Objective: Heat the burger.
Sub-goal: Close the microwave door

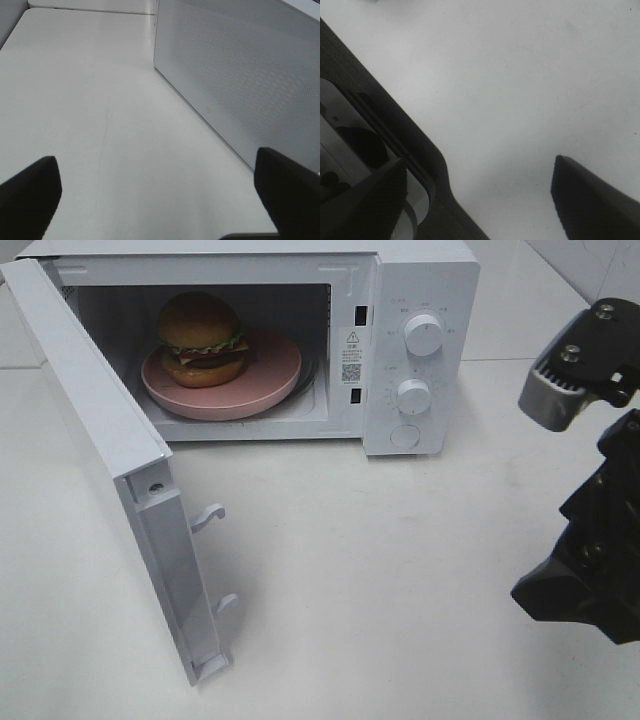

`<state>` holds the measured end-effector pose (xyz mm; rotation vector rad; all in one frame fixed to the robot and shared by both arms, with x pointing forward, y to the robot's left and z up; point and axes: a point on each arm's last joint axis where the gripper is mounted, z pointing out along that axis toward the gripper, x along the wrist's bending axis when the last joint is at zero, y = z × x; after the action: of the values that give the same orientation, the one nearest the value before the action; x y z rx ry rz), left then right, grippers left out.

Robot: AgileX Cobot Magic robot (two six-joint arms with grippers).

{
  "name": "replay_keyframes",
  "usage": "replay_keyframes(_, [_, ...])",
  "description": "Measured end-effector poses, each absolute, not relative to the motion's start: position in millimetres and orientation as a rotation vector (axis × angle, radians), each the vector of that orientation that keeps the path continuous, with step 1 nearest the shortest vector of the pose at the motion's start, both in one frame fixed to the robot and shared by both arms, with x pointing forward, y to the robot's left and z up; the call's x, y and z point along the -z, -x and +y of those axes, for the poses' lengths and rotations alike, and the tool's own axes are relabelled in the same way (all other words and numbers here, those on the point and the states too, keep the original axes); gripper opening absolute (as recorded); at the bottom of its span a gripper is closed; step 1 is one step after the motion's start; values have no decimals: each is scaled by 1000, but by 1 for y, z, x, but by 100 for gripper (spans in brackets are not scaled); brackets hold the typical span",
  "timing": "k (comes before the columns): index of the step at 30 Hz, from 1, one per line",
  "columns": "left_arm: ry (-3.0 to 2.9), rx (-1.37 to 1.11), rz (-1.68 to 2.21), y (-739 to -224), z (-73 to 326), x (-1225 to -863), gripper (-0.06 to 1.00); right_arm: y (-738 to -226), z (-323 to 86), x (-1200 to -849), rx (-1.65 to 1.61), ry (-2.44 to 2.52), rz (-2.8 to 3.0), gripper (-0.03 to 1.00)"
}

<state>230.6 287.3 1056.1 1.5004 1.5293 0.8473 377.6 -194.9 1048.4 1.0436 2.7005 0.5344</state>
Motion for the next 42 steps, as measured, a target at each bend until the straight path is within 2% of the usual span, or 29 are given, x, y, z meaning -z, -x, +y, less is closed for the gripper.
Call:
replay_keyframes(13, [-1500,-847,1529,-231,287,-1056,99,-347,-228,-1065,-560,-1183,2523,76])
replay_keyframes(26, [-1501,-848,1529,-231,287,-1056,99,-315,-261,-1037,-582,-1306,2412,76])
replay_keyframes(32, [-1504,-850,1527,-231,287,-1056,99,-300,-282,-1045,-676,-1447,2180,76])
replay_keyframes(42, [-1504,-850,1527,-231,287,-1056,99,-270,-294,-1047,-815,-1543,1937,76])
